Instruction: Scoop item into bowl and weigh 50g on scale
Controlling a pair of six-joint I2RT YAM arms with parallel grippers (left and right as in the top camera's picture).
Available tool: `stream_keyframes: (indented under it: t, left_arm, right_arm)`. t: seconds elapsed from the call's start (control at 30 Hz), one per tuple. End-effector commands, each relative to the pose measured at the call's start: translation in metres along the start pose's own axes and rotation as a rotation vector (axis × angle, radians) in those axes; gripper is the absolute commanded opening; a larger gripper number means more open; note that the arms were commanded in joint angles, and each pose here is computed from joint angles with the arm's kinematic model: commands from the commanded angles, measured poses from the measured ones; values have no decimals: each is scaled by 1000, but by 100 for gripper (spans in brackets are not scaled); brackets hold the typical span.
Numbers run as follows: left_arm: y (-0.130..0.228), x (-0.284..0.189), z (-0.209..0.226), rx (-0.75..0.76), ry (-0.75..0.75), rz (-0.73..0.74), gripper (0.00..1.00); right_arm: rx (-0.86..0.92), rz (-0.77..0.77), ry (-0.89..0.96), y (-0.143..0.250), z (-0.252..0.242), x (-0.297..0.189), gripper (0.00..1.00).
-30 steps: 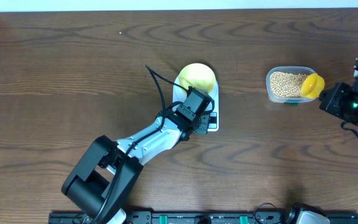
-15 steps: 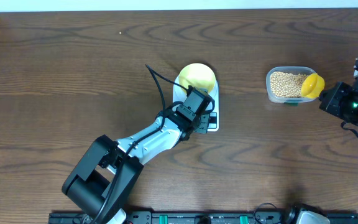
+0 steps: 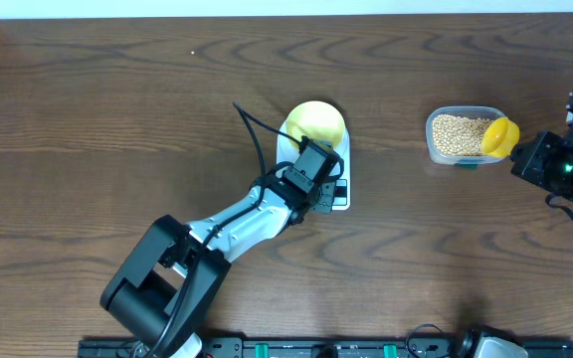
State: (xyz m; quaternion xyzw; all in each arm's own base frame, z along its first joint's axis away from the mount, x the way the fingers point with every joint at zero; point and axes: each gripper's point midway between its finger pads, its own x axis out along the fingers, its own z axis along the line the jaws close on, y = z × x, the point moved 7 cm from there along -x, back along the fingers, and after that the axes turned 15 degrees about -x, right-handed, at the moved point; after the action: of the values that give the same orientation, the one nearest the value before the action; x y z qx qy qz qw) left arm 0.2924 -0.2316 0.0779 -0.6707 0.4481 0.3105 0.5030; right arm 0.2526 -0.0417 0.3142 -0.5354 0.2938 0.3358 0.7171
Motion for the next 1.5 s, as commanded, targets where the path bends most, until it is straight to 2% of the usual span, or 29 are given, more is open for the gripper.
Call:
stream_keyframes:
  t: [0.0, 0.53, 0.67, 1.47]
  left_arm:
    - [16, 21, 13, -36, -52, 80, 8]
    - [18, 20, 17, -35, -78, 94, 7]
    - [17, 17, 22, -76, -127, 74, 7]
    - [20, 16, 26, -125, -159, 77, 7]
  right_arm:
    - [-16, 2, 2, 0, -1, 1, 1]
    - [-12, 13, 1, 2, -1, 1, 1]
    - [-11, 16, 1, 3, -1, 1, 1]
    - [-18, 16, 1, 3, -1, 1, 1]
